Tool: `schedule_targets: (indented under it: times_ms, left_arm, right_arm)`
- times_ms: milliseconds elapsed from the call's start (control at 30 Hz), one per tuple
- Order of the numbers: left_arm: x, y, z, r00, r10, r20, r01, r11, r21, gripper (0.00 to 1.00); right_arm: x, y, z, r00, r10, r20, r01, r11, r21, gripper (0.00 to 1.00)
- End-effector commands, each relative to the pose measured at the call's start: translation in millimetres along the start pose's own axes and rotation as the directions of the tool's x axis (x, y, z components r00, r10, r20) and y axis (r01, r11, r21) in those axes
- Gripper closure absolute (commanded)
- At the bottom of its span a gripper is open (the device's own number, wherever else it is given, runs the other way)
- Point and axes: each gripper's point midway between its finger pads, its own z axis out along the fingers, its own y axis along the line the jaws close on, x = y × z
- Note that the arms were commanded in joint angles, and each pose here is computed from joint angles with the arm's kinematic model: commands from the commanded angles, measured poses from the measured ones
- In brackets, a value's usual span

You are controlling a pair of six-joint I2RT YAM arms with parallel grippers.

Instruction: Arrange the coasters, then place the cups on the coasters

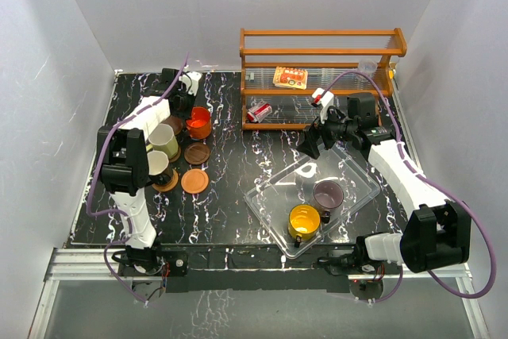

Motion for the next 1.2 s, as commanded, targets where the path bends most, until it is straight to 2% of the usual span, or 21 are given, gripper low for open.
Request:
schedule_targets:
  times_ms: [0, 433, 833, 1167]
  left_arm:
    - [-34.4, 11.1, -13.6, 0.995, 0.002, 0.1, 0.001, 0.999, -0.034, 1.0]
    - [-26.1, 12.7, -6.0, 0.997, -0.002, 0.074, 0.004, 1.0, -0.03, 1.0]
    - [-26.8, 16.0, -7.3, 0.998, 0.013, 0.062, -0.01, 0.999, -0.043, 0.73]
    - [-55.2, 13.8, -38.8, 0.99, 0.026, 0.135, -0.023, 0.999, -0.023, 0.69]
  right_arm:
    - [-2.7, -2.7, 0.3, 1.0, -0.024, 0.016, 0.025, 1.0, -0.004, 0.07]
    - [0.5, -2.8, 0.0, 1.0, -0.02, 0.006, 0.02, 1.0, -0.013, 0.07]
    - [4.0, 2.1, 2.8, 1.0, -0.003, -0.008, 0.002, 0.999, -0.054, 0.07]
    - [4.2, 6.1, 2.7, 1.0, -0.002, -0.007, 0.002, 0.997, -0.08, 0.07]
